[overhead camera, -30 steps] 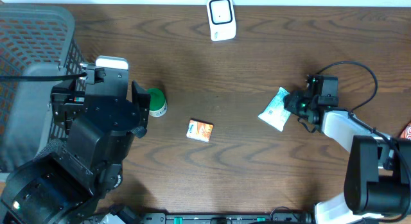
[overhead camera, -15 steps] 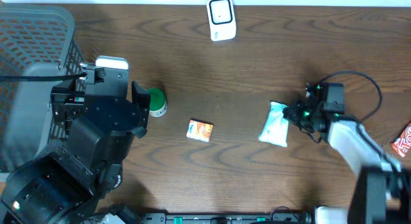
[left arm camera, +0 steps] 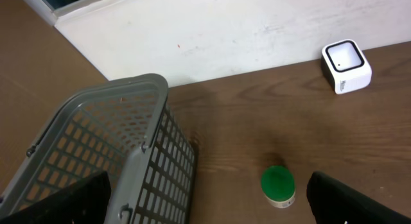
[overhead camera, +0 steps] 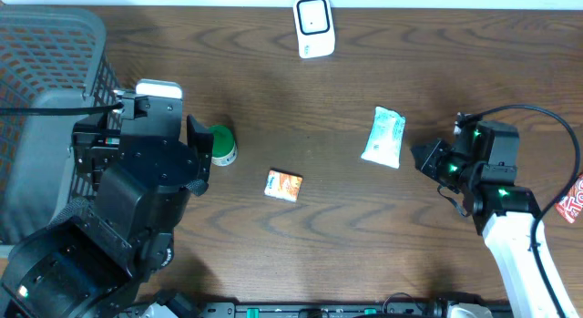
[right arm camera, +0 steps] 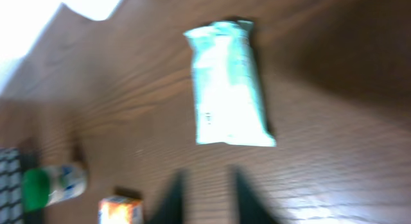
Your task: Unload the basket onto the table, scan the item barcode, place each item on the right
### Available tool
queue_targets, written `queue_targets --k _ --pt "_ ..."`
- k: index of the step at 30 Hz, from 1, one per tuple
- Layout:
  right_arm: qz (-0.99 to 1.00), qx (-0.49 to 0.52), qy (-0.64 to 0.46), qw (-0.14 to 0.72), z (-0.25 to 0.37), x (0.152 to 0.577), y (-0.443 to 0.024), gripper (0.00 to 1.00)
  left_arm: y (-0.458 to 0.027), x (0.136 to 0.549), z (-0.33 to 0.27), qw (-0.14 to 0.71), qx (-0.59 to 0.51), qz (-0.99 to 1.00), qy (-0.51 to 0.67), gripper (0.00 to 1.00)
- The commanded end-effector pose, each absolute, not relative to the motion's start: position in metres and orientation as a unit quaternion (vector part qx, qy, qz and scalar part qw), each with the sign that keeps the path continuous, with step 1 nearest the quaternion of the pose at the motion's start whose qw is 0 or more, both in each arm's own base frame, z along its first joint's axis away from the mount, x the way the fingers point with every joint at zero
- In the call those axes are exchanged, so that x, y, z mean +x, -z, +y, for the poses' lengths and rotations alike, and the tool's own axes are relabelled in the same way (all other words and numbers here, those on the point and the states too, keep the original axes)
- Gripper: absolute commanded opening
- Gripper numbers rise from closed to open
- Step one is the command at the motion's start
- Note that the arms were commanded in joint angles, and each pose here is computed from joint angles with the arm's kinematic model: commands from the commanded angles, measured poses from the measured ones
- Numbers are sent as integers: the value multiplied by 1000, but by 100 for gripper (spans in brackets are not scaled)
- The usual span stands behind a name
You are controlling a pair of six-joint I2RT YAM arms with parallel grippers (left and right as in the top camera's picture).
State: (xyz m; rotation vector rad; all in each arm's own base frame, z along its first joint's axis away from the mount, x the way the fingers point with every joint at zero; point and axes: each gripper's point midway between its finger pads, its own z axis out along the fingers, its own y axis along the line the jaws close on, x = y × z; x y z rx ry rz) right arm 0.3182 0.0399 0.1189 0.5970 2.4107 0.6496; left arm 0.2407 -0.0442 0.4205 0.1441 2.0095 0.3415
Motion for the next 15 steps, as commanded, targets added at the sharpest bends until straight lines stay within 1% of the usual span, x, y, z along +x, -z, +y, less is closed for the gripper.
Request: queue_targets --k 1,3,5,6,8,11,15 --pt "916 225 -187 275 22 321 -98 99 -423 241 -40 523 56 837 -153 98" --pt "923 219 -181 258 22 322 -83 98 -423 241 -40 523 56 837 -153 98" --pt "932 196 -179 248 24 330 -66 89 -423 241 -40 523 56 837 -153 98" --pt "935 181 -182 244 26 334 -57 87 -423 241 -40 523 56 837 -153 98" --pt "937 155 -200 240 33 346 -41 88 -423 241 -40 523 56 837 -153 98" --pt "933 142 -236 232 45 359 -26 91 -423 241 -40 523 56 837 -153 98" --pt "934 136 -257 210 52 367 -8 94 -423 241 -40 523 56 837 -153 98"
